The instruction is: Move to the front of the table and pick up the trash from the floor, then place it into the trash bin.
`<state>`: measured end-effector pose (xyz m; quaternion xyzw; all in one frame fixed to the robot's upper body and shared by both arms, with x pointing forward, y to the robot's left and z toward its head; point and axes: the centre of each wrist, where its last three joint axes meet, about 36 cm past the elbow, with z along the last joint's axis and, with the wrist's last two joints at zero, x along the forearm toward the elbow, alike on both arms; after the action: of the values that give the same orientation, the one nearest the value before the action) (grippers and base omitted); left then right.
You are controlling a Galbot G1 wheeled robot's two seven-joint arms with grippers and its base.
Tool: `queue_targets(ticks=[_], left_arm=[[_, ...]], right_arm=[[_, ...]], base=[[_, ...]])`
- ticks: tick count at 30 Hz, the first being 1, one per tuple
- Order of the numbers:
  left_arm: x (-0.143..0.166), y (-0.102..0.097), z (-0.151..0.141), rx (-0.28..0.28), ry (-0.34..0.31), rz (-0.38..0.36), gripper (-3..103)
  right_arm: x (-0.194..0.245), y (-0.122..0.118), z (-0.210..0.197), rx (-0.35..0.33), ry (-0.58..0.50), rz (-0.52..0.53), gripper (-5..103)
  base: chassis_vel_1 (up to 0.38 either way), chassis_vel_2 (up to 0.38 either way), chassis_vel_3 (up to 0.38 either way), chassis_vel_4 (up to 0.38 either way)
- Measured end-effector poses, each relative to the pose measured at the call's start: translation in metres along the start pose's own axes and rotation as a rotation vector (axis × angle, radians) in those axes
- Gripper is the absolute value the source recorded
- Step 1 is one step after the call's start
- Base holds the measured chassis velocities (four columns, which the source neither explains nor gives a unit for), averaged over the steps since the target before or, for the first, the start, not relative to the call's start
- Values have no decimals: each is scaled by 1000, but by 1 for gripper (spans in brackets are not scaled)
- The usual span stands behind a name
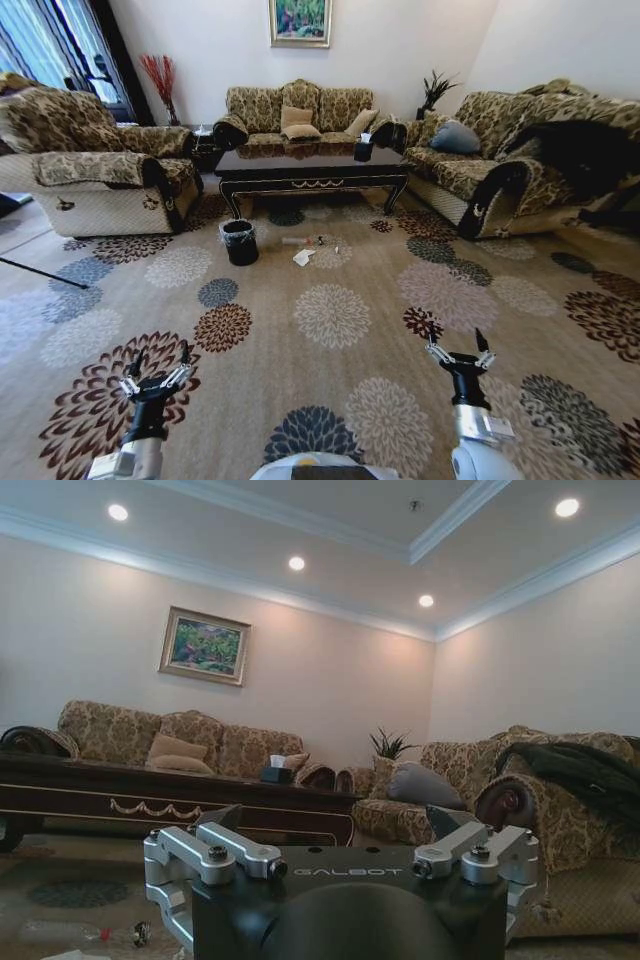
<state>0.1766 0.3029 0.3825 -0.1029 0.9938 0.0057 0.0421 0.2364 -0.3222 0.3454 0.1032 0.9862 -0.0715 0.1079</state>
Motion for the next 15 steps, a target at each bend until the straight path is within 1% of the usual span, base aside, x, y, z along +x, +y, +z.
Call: queue_targets(ticks=[15], left_arm=[[-2,-2,11,2,14,-12,100]], right_arm=[[-15,2,5,-9,-1,-10,100]], base=[[0,0,0,0]])
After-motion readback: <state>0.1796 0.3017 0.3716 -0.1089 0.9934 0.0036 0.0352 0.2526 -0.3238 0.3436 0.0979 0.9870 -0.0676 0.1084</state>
